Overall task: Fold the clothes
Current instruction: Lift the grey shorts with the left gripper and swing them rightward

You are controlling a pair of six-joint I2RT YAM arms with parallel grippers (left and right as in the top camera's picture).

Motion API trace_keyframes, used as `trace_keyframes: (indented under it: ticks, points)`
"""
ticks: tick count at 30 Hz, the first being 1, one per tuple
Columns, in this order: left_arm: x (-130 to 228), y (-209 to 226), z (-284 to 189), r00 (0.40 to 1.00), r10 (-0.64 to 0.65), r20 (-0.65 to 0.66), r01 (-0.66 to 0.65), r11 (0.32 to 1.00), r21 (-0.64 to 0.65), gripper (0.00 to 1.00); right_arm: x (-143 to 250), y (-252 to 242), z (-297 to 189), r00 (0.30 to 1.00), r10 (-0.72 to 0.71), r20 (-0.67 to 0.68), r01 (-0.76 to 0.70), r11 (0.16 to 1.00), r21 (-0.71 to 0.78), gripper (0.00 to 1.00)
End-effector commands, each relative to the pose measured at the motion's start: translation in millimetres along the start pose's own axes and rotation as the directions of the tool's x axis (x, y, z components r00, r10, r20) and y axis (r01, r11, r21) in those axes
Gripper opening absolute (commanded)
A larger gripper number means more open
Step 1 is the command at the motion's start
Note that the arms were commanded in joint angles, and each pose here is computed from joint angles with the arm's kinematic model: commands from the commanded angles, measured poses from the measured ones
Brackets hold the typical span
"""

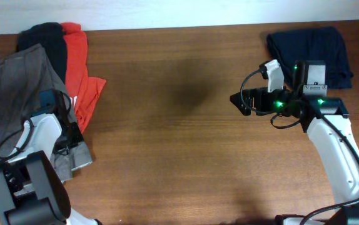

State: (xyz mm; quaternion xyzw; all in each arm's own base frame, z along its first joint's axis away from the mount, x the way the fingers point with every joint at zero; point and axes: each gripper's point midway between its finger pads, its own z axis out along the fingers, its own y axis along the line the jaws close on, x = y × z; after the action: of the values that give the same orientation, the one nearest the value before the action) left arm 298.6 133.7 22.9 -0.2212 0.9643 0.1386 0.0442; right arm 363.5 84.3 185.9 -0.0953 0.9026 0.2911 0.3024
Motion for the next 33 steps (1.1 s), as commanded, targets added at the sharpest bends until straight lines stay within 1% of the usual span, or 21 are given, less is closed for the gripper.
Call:
trace_keyframes:
  ticks: [1, 2, 3, 7, 10, 14, 15, 18, 19, 20, 21, 24, 29, 33]
  points:
    - [1.6, -1.2, 4.7, 1.0, -0.008, -0.008, 0.008, 1.0, 0.006, 0.08, -5.6, 4.3, -0.1, 1.0, -0.009, 0.007, 0.009, 1.0, -0.015, 1.0]
    - [1.5, -2.4, 4.7, 1.0, -0.008, -0.008, 0.008, 1.0, 0.013, 0.02, -5.6, 3.9, -0.1, 1.0, -0.009, 0.007, 0.009, 1.0, -0.012, 1.0]
    - [1.6, -4.1, 4.5, 1.0, -0.008, -0.01, 0.009, 1.0, 0.023, 0.01, -5.5, 3.1, -0.1, 1.0, -0.009, 0.007, 0.009, 1.0, -0.008, 1.0]
    - [-2.5, -15.7, -2.3, 1.0, -0.003, -0.012, 0.004, 0.996, 0.095, 0.01, -5.4, 0.5, -0.1, 1.0, -0.009, 0.006, 0.009, 1.0, 0.007, 1.0]
    - [-11.0, -25.3, -17.8, 0.999, 0.044, 0.001, -0.044, 0.985, 0.167, 0.01, -5.4, 0.5, -0.1, 1.0, -0.009, 0.006, 0.009, 1.0, 0.007, 1.0]
    - [-32.3, -39.7, -62.0, 0.993, 0.094, 0.073, -0.111, 0.957, 0.267, 0.01, -5.4, 0.5, -0.1, 1.0, -0.009, 0.006, 0.009, 1.0, 0.007, 1.0]
    - [-42.7, -47.8, -85.5, 0.985, 0.116, 0.129, -0.15, 0.942, 0.299, 0.01, -5.4, 0.6, -0.1, 1.0, -0.008, 0.006, 0.008, 1.0, 0.007, 1.0]
    - [-59.5, -67.1, -132.6, 0.953, 0.159, 0.256, -0.243, 0.909, 0.34, 0.01, -5.4, 0.6, -0.1, 1.0, -0.008, 0.006, 0.008, 1.0, 0.007, 0.99]
    - [-64.8, -75.7, -150.9, 0.935, 0.175, 0.309, -0.283, 0.894, 0.348, 0.01, -5.4, 0.6, -0.1, 1.0, -0.008, 0.006, 0.008, 1.0, 0.007, 0.98]
    - [-71.4, -91.8, -182.2, 0.89, 0.215, 0.402, -0.365, 0.865, 0.345, 0.01, -5.6, 0.7, -0.2, 1.0, -0.009, 0.007, 0.009, 1.0, 0.007, 0.96]
    - [-74.5, -102.5, -202.0, 0.859, 0.233, 0.456, -0.409, 0.847, 0.338, 0.01, -6.1, 0.6, -0.3, 1.0, -0.01, 0.009, 0.01, 1.0, 0.007, 0.93]
    - [-83.4, -129.8, -247.2, 0.779, 0.243, 0.578, -0.493, 0.807, 0.325, 0.01, -8.2, 1.4, -0.8, 1.0, -0.015, 0.017, 0.015, 1.0, 0.003, 0.91]
    - [-93.8, -180.2, -322.5, 0.611, 0.193, 0.767, -0.609, 0.734, 0.301, 0.01, -12.6, 11.8, -3.1, 0.999, -0.028, 0.036, 0.029, 0.998, -0.049, 0.91]
    - [-93.8, -215.6, -375.7, 0.484, 0.101, 0.869, -0.672, 0.68, 0.295, 0.01, -13.8, 10.7, -4.6, 0.999, -0.014, 0.041, 0.016, 0.999, -0.048, 0.91]
